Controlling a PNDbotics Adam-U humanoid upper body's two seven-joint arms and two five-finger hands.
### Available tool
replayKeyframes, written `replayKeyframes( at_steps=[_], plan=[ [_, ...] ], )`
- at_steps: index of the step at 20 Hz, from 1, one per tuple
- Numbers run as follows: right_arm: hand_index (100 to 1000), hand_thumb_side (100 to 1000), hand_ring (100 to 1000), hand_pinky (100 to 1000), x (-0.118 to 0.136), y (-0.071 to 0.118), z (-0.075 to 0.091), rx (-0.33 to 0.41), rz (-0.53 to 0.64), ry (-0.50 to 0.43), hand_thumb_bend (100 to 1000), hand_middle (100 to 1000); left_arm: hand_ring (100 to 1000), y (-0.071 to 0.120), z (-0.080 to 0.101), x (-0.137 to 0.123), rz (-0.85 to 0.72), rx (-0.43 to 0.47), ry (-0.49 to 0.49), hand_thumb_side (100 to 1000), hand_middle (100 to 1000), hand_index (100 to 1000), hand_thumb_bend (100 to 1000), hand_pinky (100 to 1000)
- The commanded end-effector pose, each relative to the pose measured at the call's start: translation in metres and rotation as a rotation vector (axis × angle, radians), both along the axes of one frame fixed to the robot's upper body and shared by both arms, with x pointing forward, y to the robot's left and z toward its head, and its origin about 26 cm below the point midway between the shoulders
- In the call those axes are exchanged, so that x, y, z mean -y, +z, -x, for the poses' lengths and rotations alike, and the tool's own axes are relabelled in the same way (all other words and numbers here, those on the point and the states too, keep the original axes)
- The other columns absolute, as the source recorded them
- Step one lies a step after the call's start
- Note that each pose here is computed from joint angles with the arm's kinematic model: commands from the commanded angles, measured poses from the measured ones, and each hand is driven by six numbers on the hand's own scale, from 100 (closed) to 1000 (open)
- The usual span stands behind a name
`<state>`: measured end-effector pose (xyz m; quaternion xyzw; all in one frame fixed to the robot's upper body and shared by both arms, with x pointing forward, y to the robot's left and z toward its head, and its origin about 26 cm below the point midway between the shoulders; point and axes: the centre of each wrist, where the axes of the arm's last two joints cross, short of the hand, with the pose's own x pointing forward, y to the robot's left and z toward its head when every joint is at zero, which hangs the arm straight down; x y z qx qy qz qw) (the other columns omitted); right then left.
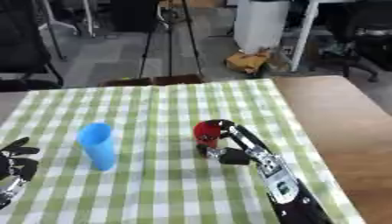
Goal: Pour the contents of one cup into another cup.
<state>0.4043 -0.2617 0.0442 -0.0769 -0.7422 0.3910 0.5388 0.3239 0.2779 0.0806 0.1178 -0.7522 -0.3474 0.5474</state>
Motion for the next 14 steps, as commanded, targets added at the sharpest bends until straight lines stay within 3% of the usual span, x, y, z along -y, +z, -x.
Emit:
replayKeyframes(
  at_steps=[1,5,8,14],
  plan=[
    [1000,558,892,810,-0.0004,0.0098,-0.0048,0.027,0.016,-0.002,468,855,756,0.0101,-0.0029,-0.0001,-0.004,0.030,-0.009,771,805,951,335,660],
    [1000,546,863,794,-0.0027,0.0078,-0.0063,0.025,0.018,-0.013,452,810,756,0.0103,-0.0030,0.0001,-0.003,0.030,-0.010,774,805,951,333,660],
    [1000,520,809,763,-0.0050,0.0079,-0.0073,0.034,0.010,-0.025,429,707,757,0.0107,-0.0033,0.0003,-0.002,0.032,-0.010,779,805,951,329,660],
    [1000,453,753,713,-0.0084,0.0086,-0.0081,0.042,0.001,-0.042,370,603,757,0.0112,-0.0035,0.0008,-0.002,0.033,-0.012,782,805,951,326,661]
  ],
)
